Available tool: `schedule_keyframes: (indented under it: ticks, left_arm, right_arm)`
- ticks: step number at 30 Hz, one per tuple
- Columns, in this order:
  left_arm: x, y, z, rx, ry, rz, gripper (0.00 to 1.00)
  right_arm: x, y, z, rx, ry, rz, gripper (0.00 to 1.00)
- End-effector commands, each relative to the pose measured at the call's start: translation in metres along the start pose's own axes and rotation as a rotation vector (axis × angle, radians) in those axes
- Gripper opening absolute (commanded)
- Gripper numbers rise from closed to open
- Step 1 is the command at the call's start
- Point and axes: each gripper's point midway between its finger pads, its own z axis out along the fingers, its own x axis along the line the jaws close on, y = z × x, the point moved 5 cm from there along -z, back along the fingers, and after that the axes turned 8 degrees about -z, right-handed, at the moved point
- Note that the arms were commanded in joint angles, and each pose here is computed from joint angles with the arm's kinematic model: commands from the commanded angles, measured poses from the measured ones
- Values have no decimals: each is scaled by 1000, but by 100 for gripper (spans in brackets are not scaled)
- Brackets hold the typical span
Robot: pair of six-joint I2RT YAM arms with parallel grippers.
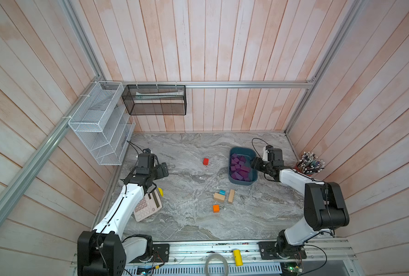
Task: Pick purple bricks into the storage bin
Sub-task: Place the storage box at the center of the board.
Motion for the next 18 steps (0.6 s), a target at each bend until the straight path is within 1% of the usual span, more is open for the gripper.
schedule_keyframes:
  ticks: [1, 3, 7, 9, 11, 14, 18]
  left_arm:
    - [-3, 11, -8, -62, 8, 31, 100]
    - [-10, 15, -12, -97, -7, 50, 100]
    - [-20, 23, -24, -150, -71, 58, 100]
    - [-27, 27, -32, -174, -135, 57, 100]
    - [-31, 32, -40, -217, -174, 51, 100]
    - [-31, 35, -46, -267, -191, 36, 100]
    - [-35, 36, -43, -325, -235, 63, 100]
  right_arm:
    - [4, 17, -18, -80, -6, -33, 78]
    - [1, 20, -26, -116, -43, -53, 82]
    - [-6, 24, -47, -233, -117, -140, 84]
    - [-6, 20, -59, -285, -118, -194, 85]
    - [-9, 10, -69, -351, -128, -212, 85]
    - [-13, 2, -85, -436, -148, -254, 85]
    - [-12, -1, -108, -521, -161, -298, 85]
